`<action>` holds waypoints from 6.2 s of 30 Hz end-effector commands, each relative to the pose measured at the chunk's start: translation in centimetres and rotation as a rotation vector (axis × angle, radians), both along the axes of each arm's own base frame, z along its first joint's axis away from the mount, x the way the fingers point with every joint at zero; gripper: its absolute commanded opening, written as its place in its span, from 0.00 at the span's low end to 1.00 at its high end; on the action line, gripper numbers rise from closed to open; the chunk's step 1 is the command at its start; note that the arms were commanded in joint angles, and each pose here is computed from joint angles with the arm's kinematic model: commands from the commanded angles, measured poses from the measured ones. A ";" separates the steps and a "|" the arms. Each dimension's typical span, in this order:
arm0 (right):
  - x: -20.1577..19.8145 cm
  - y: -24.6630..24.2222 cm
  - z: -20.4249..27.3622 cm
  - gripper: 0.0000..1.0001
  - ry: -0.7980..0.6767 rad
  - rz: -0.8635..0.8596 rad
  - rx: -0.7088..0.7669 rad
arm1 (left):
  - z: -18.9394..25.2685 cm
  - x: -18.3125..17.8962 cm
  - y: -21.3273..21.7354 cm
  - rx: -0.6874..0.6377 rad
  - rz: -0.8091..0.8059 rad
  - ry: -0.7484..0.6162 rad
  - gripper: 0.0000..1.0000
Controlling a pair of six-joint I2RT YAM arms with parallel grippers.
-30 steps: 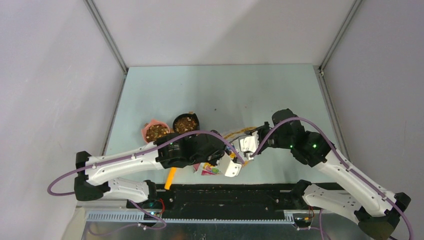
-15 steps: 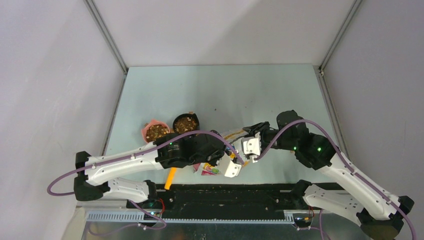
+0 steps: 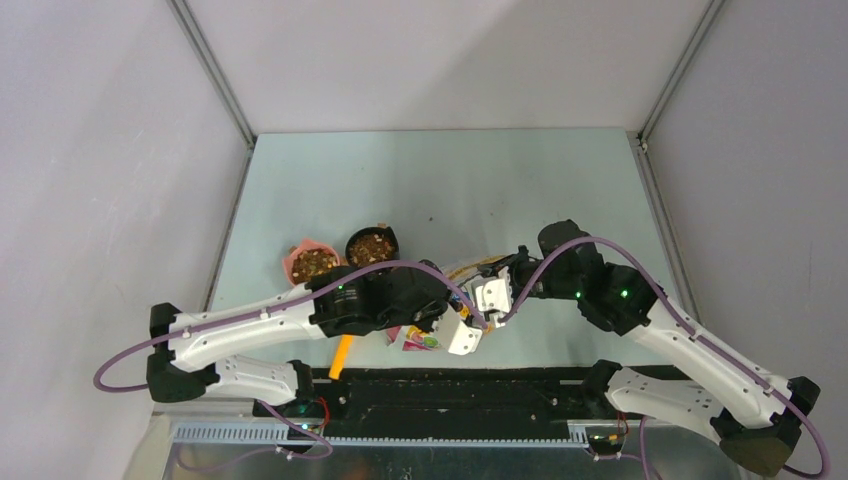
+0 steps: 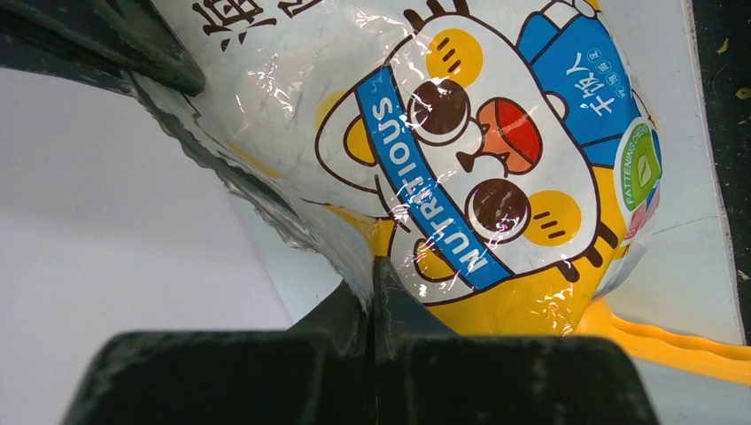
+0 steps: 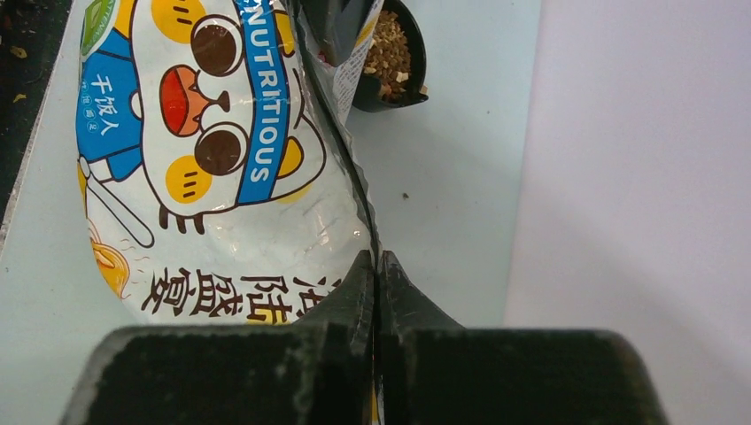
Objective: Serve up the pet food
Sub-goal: Close the pet food bag at the center of the board.
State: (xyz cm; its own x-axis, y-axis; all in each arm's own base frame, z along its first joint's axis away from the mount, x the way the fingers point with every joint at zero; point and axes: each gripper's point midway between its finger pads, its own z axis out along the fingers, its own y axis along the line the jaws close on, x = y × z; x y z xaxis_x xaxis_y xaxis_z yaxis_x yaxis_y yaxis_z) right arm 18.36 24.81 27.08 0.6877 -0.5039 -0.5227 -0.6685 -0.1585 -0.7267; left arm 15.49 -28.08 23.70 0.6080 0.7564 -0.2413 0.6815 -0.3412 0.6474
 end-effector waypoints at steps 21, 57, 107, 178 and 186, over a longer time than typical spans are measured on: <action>-0.8 2.4 1.6 0.31 -0.050 0.101 0.061 | 5.5 -0.2 -1.4 -0.247 -0.047 -0.086 0.00; -2.1 3.9 0.8 0.00 -0.042 0.182 0.043 | 6.2 0.1 -1.4 -0.295 -0.040 -0.111 0.01; -0.6 5.5 3.1 0.34 -0.085 0.108 0.137 | 6.8 2.5 6.0 -0.259 0.163 -0.188 0.00; -2.2 9.7 2.6 0.00 -0.027 0.221 0.193 | 8.4 1.3 5.9 -0.347 0.128 -0.170 0.32; -2.2 8.5 3.8 0.00 -0.051 0.182 0.210 | 5.0 1.8 8.7 -0.191 0.186 -0.155 0.70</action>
State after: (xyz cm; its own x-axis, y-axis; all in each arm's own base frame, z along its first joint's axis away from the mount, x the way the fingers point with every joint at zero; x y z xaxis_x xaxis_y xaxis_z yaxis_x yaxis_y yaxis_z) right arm 15.83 34.34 28.40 0.7726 -0.2422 -0.5868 -0.6299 -0.1777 -0.7560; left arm 16.26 -20.84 27.94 0.5422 0.7796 -0.3134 0.6345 -0.1354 0.7610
